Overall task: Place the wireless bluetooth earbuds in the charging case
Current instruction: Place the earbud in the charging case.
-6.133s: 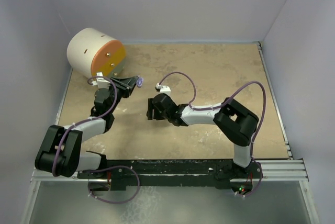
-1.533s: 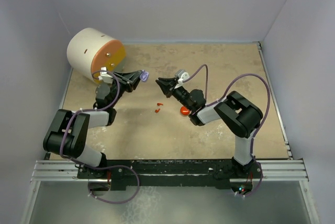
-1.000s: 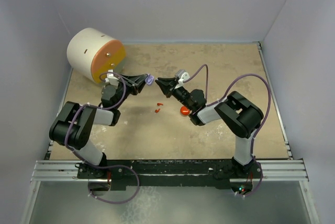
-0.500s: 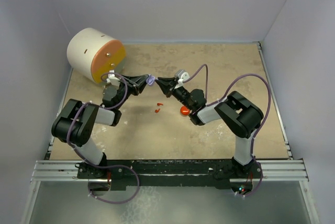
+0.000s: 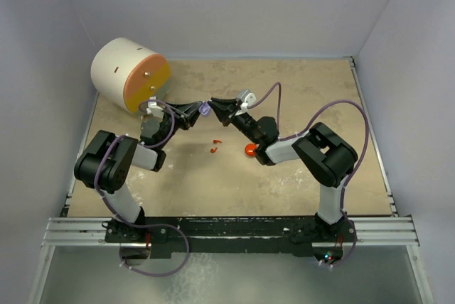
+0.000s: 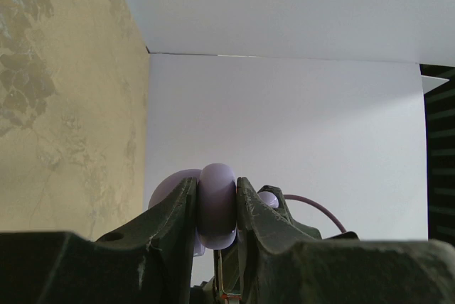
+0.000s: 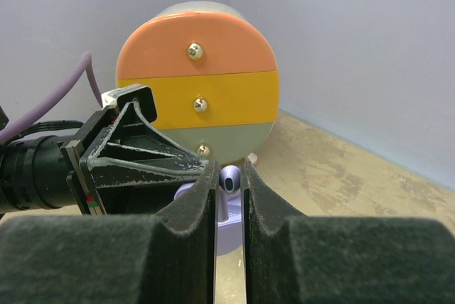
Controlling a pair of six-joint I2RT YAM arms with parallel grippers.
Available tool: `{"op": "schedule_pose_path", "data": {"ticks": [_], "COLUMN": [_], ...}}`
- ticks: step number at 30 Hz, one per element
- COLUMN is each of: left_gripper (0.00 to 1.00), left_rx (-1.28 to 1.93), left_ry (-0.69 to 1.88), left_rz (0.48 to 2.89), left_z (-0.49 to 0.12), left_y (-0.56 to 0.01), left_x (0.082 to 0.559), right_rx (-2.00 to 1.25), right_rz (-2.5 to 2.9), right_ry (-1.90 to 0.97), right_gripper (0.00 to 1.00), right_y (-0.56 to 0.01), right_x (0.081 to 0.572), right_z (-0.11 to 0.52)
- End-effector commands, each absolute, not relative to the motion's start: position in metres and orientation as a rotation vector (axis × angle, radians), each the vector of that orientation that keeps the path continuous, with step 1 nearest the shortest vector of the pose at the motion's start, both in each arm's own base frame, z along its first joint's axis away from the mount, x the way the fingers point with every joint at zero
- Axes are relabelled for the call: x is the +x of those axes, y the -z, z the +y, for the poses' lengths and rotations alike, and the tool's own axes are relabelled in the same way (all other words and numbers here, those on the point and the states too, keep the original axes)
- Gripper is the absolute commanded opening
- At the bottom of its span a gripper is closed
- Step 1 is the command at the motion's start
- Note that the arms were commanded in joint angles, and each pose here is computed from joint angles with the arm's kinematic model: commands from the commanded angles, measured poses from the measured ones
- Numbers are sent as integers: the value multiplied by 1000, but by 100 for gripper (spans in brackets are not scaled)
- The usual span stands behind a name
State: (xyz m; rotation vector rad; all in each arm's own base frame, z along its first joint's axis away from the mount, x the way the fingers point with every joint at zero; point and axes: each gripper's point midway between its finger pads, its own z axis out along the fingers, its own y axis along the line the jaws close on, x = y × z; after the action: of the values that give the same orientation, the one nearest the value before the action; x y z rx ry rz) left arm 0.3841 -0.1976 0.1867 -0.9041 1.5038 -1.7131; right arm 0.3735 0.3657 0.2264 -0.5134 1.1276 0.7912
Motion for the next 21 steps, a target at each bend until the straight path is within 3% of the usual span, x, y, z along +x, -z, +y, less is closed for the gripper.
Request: {"op": "schedule_pose_path", "data": {"ticks": [1,21], "left_gripper": [0,0], "left_rx": [-824,-808], "left_ry": [1779,1804], "left_rz": [1420,1410], "left_z": [-200,-207], "left_y": [-213,-220], "left_x": [379,379], "right_rx": [-299,-321], "right_rz": [344,329], "right_ry": [-795,-804], "right_gripper": [0,0], "right_y": [-391,-385], "right_x": [299,300], "right_z": [300,305]}}
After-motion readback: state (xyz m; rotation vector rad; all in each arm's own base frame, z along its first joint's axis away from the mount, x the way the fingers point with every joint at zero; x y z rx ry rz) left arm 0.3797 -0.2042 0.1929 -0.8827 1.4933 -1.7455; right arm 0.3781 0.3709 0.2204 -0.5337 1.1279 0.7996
